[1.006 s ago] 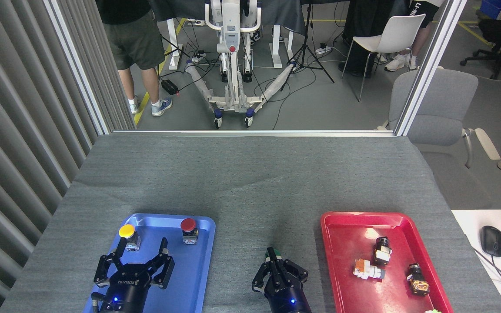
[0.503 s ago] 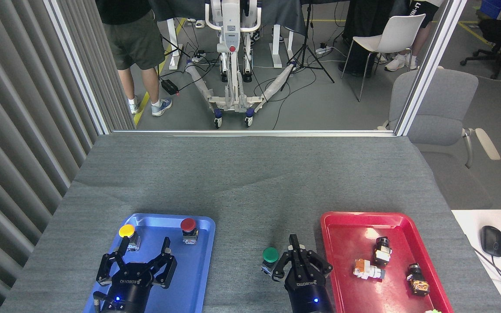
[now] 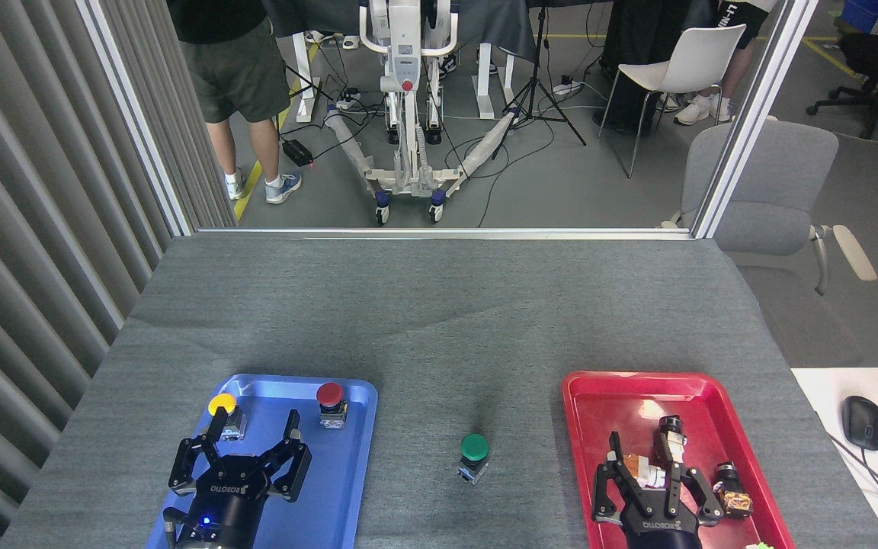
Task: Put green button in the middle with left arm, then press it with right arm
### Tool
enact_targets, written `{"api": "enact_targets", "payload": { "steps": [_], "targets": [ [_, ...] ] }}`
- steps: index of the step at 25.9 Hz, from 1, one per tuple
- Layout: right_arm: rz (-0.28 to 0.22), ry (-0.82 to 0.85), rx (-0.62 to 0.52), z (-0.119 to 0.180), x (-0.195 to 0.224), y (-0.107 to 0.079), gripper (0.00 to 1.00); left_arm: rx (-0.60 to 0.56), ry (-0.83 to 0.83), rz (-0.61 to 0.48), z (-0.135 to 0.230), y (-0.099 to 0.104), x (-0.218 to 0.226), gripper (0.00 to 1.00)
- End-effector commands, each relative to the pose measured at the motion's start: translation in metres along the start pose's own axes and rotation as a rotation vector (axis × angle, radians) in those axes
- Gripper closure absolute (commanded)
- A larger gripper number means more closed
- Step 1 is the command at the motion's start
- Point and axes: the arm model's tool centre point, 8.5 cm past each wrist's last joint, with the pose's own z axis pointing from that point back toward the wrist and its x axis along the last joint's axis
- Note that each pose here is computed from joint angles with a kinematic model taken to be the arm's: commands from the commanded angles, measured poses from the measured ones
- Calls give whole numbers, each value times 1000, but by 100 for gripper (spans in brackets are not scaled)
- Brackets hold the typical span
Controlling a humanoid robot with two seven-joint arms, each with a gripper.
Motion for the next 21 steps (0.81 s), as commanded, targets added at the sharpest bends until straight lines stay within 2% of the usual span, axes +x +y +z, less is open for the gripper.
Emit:
{"api": "enact_targets", "payload": {
  "steps": [1,3,5,9,21],
  "targets": [
    [29,39,-33,8,-25,-4,1,-8,-18,3,0,-3,2,0],
    [31,48,-31,9,-31,-4,1,-16,-25,5,1,-6,2,0],
    [-4,61,-30,8,-39,-5,0,-31,-26,6,2,-11,2,0],
    [-11,78,-30,9,-46,-5,0,-67,-19,3,6,-26,-1,0],
    [-2,65,-27,10,-48,-5,0,-69,-20,4,6,-27,-1,0]
  ]
}}
